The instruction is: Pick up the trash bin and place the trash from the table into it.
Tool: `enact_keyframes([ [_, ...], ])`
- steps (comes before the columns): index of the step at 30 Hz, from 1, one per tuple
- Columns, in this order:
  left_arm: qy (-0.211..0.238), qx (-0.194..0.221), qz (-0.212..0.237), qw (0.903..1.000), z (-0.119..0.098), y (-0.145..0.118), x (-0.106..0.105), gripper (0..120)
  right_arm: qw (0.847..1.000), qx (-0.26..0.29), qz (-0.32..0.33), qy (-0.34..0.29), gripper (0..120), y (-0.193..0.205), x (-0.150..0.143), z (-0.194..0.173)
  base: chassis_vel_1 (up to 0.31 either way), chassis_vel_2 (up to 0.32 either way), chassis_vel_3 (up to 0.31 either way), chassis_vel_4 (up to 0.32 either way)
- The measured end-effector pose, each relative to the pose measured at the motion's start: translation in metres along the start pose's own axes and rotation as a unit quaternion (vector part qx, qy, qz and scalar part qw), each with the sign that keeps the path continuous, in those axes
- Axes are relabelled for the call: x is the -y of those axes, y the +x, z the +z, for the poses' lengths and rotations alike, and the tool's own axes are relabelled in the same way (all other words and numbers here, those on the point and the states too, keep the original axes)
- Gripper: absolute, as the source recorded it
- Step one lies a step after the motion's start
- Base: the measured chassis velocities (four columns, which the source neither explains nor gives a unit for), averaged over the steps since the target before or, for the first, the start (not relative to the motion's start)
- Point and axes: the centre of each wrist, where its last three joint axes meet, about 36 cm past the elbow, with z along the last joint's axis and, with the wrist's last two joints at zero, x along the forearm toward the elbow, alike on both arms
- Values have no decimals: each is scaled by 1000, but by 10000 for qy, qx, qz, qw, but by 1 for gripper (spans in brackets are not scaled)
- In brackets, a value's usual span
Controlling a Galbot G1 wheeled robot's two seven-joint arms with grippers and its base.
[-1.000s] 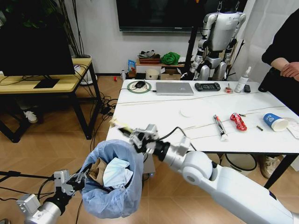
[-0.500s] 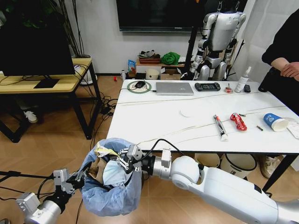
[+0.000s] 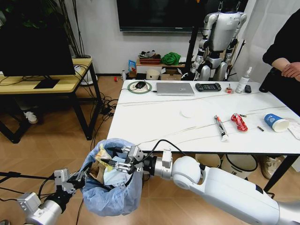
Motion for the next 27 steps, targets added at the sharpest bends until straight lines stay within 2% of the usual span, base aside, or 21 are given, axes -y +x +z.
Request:
enact_keyframes([
  [4, 17, 0, -11, 10000, 1, 0, 0, 0, 9998, 116, 139, 28, 78, 3, 4, -7, 0, 0, 0, 0],
  [6, 23, 1, -17, 10000, 1, 0, 0, 0, 9997, 157, 189, 40, 81, 3, 7, -9, 0, 0, 0, 0],
  [8, 59, -12, -36, 10000, 4, 1, 1, 0, 9989, 272, 388, 59, 91, 8, 16, -14, 0, 0, 0, 0],
  [11, 98, 0, -59, 9999, 7, 3, 3, 0, 9961, 414, 779, -7, 99, 19, 33, -17, 0, 0, 0, 0],
  [12, 98, 0, -59, 9999, 7, 3, 3, 0, 9961, 414, 779, -7, 99, 19, 33, -17, 0, 0, 0, 0],
  [17, 112, 32, -20, 9999, 7, 4, 7, 0, 9785, 414, 1963, -485, 100, 41, 66, -16, 0, 0, 0, 0],
  [18, 112, 32, -20, 9999, 7, 4, 7, 0, 9785, 414, 1963, -485, 100, 41, 66, -16, 0, 0, 0, 0],
  [21, 119, 54, -8, 9999, 7, 4, 7, 0, 9573, 144, 2858, -415, 100, 57, 92, -14, 0, 0, 0, 0],
  [23, 120, 57, -3, 9999, 7, 4, 8, 0, 9458, 21, 3235, -302, 100, 67, 110, -7, 0, 0, 0, 0],
  [24, 120, 57, -3, 9999, 7, 4, 8, 0, 9458, 21, 3235, -302, 100, 67, 110, -7, 0, 0, 0, 0],
  [27, 140, 72, 7, 9999, 7, 4, 8, 0, 9272, -149, 3733, -261, 100, 82, 142, 5, 0, 0, 0, 0],
])
